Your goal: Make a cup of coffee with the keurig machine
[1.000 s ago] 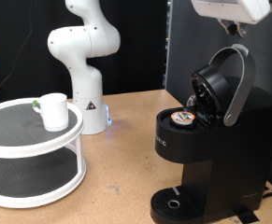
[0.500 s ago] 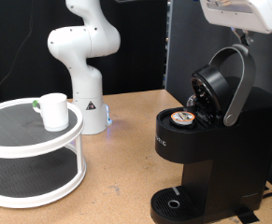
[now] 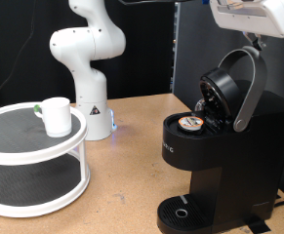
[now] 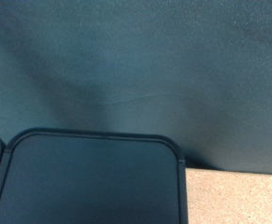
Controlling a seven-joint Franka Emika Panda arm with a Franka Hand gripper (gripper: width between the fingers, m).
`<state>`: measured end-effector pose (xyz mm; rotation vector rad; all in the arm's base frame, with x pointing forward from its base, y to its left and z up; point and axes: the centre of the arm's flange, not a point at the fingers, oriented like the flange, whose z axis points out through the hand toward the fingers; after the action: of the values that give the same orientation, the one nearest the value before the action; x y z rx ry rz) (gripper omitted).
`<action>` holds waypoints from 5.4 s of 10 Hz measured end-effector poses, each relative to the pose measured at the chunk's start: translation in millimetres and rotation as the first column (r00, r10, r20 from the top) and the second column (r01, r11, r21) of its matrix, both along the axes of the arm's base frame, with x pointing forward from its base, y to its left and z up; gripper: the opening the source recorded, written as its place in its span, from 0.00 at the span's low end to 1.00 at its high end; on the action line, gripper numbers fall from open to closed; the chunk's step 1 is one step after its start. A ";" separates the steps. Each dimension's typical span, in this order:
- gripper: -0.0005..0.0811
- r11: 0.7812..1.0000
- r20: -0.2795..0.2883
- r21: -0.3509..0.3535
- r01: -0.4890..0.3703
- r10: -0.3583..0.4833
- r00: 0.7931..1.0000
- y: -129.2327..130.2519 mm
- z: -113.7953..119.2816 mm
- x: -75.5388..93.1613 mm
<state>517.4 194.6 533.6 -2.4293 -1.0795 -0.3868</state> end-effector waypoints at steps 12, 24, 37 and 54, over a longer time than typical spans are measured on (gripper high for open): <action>0.01 0.972 -0.024 -0.212 -0.099 0.096 0.995 -129.3 -23.9 -0.4; 0.01 0.937 -0.044 -0.344 -0.064 0.052 0.998 -170.5 -126.0 -7.9; 0.01 0.987 0.062 -0.147 -0.072 0.082 0.995 -208.6 -57.7 -15.6; 0.01 0.994 -0.168 0.111 -0.015 0.034 0.985 -293.7 -57.5 -93.1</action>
<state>424.3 -99.1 476.1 -2.3032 -0.9873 -0.2205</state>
